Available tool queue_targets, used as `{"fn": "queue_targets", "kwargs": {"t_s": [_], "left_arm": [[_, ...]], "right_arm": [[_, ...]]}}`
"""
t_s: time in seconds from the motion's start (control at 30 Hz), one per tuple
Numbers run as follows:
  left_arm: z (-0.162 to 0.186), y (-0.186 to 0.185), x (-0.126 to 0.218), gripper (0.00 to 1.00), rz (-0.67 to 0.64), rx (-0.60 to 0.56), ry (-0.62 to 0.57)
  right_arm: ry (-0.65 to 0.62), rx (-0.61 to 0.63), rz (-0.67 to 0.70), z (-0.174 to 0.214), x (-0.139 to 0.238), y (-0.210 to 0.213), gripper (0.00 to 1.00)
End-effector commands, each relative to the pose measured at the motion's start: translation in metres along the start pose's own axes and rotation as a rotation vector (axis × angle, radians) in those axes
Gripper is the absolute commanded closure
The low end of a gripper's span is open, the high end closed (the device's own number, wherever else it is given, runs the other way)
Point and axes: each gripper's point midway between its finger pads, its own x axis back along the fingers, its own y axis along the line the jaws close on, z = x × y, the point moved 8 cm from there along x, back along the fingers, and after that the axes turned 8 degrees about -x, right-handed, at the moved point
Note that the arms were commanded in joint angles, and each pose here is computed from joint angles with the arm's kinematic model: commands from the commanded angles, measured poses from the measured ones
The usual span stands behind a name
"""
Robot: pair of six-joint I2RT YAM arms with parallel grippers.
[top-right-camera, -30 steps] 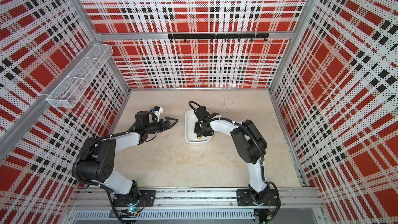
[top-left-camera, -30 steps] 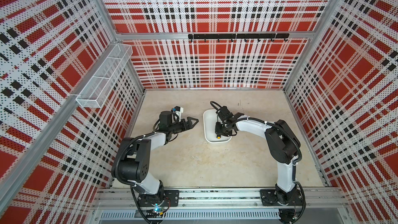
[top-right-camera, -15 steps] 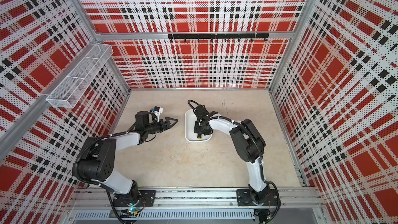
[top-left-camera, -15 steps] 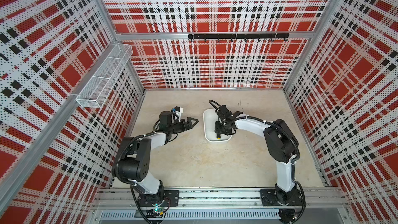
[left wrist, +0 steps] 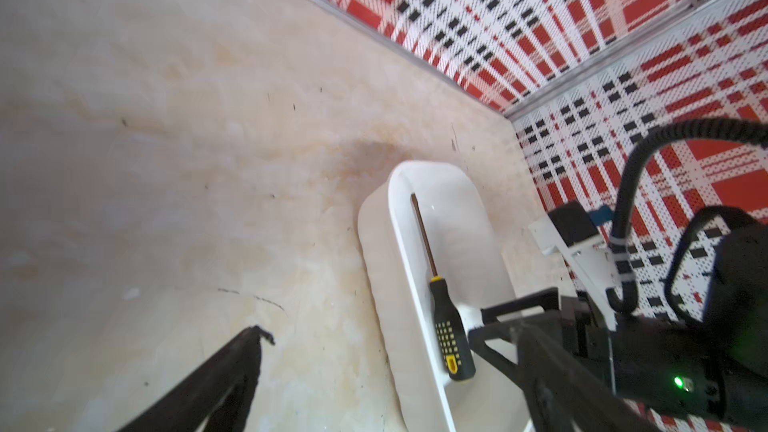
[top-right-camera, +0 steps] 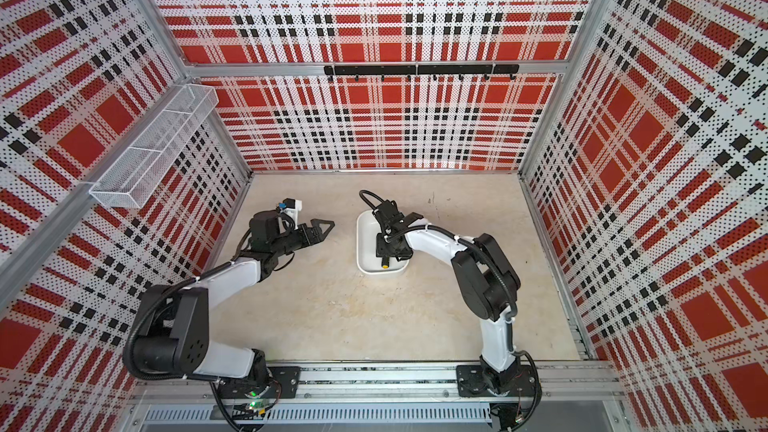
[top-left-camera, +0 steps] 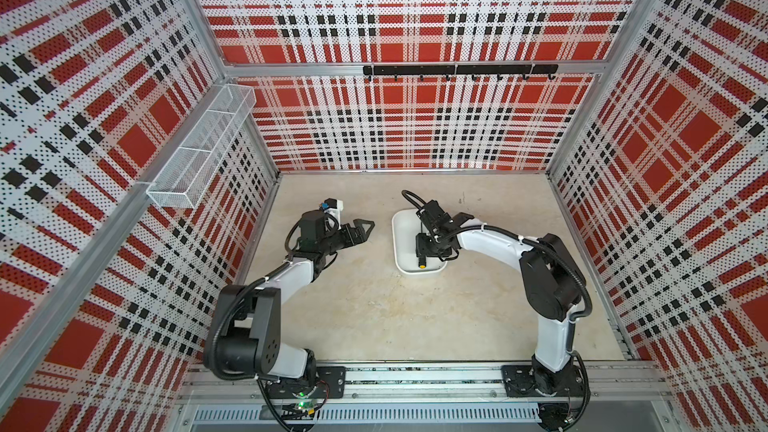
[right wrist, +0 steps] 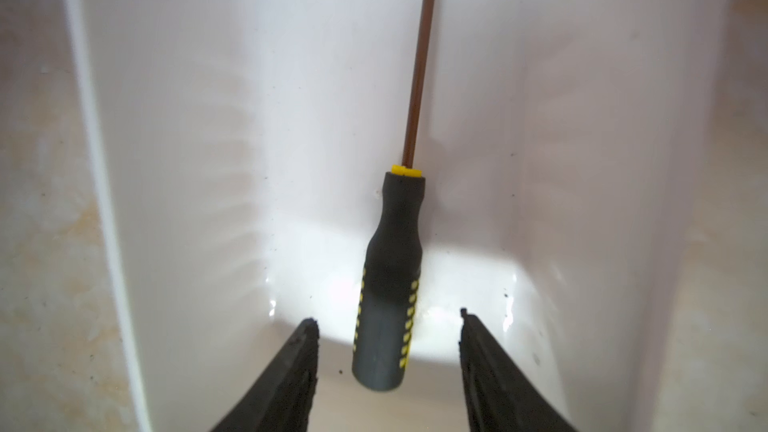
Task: Put the screwdriver in the bin
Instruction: 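Open the right gripper and raise it away from the bin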
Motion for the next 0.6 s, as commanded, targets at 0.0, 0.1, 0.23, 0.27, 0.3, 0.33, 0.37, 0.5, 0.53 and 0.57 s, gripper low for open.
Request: {"fn": "queue_targets", "kwargs": {"t_s": [0.0, 0.1, 0.23, 0.27, 0.3, 0.33, 0.37, 0.5, 0.53, 0.57], "left_arm": [[-0.013, 0.002, 0.017, 0.02, -0.083, -0.052, -0.091], [-0.016, 0.004, 0.023, 0.02, -0.091, -0.050, -0.113], [-0.015, 0.008, 0.024, 0.02, -0.097, -0.045, -0.113], [-0.016, 0.009, 0.024, 0.02, -0.101, -0.048, -0.116], [-0.016, 0.010, 0.025, 0.02, -0.112, -0.056, -0.124], [-0.016, 0.011, 0.026, 0.02, -0.129, -0.067, -0.135], [-0.016, 0.012, 0.028, 0.02, -0.159, -0.086, -0.152], [-0.019, 0.018, 0.044, 0.02, -0.309, -0.180, -0.268], [-0.020, 0.019, 0.049, 0.02, -0.337, -0.202, -0.297], [-0.021, 0.019, 0.054, 0.02, -0.361, -0.224, -0.325]], "right_arm": [[-0.084, 0.095, -0.001, -0.002, 0.033, -0.002, 0.42], [-0.097, 0.164, -0.027, 0.000, 0.046, -0.004, 0.39], [-0.115, 0.211, -0.065, 0.005, 0.063, -0.006, 0.29], [-0.134, 0.219, -0.060, 0.005, 0.068, -0.009, 0.24], [-0.157, 0.222, -0.044, 0.005, 0.073, -0.012, 0.21], [-0.182, 0.226, -0.027, 0.005, 0.078, -0.016, 0.21], [-0.217, 0.229, -0.009, 0.003, 0.084, -0.021, 0.20], [-0.374, 0.223, 0.028, -0.005, 0.102, -0.054, 0.22], [-0.408, 0.217, 0.034, -0.007, 0.104, -0.064, 0.22], [-0.456, 0.210, 0.029, -0.008, 0.111, -0.075, 0.22]]}}
